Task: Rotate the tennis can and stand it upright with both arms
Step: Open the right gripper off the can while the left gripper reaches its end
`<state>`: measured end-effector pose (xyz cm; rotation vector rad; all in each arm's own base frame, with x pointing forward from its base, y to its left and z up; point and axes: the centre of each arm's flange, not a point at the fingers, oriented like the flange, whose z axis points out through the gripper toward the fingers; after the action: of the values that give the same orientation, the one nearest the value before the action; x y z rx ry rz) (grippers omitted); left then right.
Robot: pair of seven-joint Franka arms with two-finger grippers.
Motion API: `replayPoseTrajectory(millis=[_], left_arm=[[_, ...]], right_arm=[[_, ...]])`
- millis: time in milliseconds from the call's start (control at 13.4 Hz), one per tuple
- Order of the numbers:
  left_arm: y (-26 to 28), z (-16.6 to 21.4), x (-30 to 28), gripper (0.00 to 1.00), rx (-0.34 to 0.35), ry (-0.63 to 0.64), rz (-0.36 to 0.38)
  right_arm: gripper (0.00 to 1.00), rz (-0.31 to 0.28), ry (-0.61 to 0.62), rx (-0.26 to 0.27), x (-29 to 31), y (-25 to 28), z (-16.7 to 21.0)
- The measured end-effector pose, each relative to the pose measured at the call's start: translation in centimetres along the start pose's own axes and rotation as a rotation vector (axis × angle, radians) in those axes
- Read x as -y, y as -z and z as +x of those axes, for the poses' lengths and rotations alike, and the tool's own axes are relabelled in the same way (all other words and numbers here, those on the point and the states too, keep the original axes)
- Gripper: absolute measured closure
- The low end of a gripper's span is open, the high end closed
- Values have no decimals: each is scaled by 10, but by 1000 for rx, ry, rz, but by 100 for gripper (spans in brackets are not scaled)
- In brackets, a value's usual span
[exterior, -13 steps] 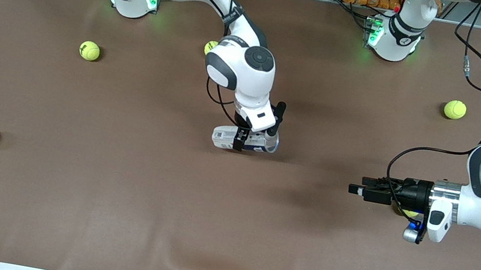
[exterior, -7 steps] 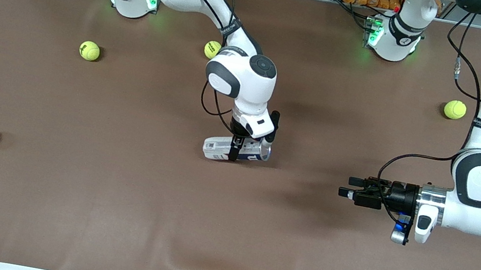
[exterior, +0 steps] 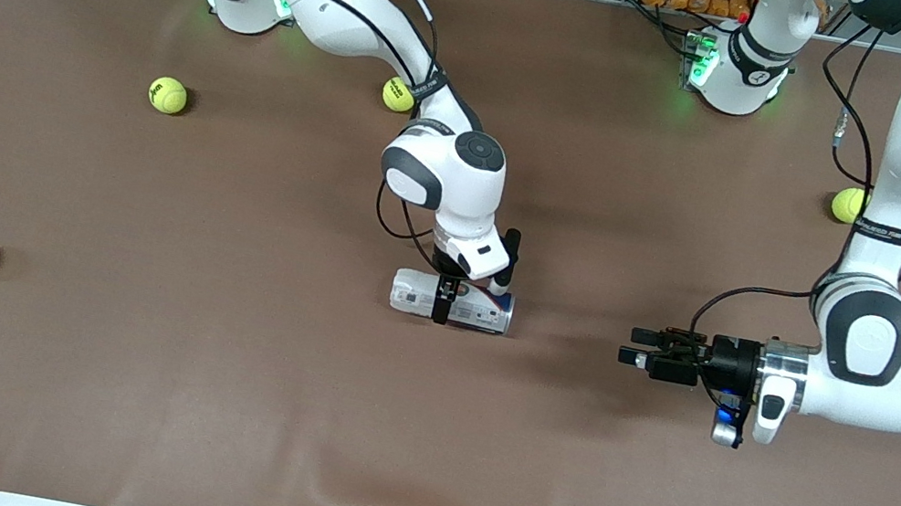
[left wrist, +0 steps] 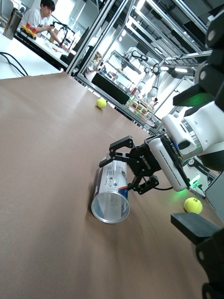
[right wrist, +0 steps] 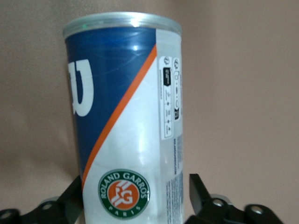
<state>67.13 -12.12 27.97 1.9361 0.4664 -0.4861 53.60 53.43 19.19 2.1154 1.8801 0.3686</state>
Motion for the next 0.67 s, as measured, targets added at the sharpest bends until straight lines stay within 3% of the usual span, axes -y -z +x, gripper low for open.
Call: replayPoseTrajectory(millis=[672], left_arm=[[-63,8,38,0,-19,-133,-158]], right_arm=[[0,-19,-25,-31,-12,26,13]])
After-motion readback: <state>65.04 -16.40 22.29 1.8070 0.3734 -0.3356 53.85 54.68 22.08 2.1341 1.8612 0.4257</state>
